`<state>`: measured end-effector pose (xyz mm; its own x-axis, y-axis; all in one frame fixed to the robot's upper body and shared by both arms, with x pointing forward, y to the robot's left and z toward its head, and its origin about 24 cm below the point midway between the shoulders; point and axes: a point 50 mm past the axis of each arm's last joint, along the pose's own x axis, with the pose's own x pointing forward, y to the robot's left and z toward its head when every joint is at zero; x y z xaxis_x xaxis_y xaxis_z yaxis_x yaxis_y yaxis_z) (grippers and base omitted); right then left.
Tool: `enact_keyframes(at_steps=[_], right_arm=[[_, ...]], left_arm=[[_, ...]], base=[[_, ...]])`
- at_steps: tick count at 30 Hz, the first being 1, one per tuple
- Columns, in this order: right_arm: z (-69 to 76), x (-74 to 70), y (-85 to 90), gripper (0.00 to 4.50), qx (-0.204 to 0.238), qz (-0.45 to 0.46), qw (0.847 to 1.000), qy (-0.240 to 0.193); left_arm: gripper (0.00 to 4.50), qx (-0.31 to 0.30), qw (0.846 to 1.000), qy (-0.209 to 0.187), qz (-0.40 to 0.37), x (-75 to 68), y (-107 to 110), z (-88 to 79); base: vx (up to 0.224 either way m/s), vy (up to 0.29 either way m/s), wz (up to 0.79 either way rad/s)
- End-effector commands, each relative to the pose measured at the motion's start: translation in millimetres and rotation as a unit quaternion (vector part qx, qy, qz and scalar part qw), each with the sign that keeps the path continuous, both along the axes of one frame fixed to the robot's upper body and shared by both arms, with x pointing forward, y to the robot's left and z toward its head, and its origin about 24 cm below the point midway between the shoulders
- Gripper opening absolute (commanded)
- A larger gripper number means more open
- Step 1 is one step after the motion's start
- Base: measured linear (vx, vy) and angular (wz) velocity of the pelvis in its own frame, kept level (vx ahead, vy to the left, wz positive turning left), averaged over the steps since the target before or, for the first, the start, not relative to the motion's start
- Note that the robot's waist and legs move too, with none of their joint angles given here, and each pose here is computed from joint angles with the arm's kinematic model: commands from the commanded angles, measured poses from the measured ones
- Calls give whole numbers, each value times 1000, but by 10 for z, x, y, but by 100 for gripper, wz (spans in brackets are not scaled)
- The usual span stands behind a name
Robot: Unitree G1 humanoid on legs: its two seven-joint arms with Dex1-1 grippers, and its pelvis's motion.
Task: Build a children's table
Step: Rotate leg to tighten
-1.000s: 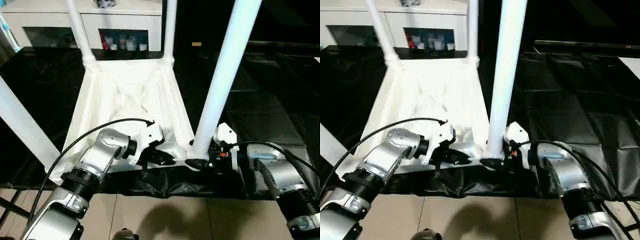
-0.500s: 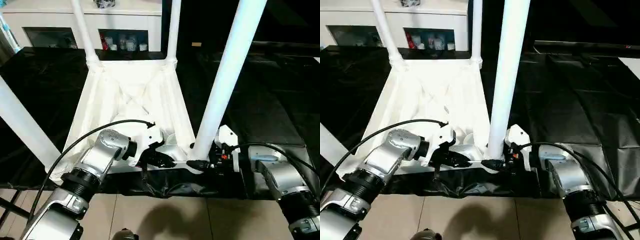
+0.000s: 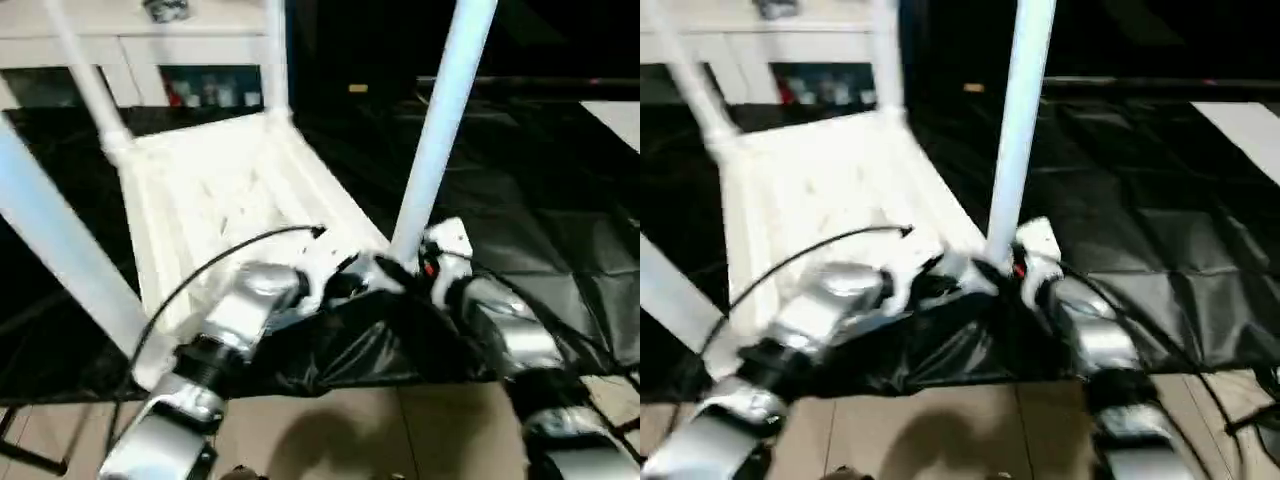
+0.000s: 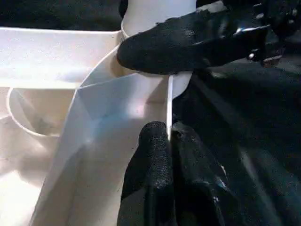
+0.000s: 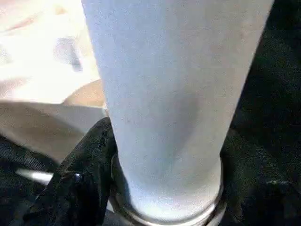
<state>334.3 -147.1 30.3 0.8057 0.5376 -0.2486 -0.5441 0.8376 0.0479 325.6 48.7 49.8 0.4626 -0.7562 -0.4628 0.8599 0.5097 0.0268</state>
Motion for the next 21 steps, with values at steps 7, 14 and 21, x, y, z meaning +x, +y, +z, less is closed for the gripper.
enact_keyframes(at_steps=[7, 14, 21], right_arm=[[-63, -15, 290, 307, 19, 27, 999, 15], [5, -97, 206, 393, 3, 102, 995, -7], [77, -234, 43, 393, -15, 201, 979, -12]], left_arm=[[0, -38, 998, -34, -41, -26, -208, 172], [0, -52, 995, -22, -87, -71, -116, 165], [0, -55, 990, -10, -131, -86, 39, 193]], base=[[0, 0, 0], [0, 0, 0], [0, 0, 0]])
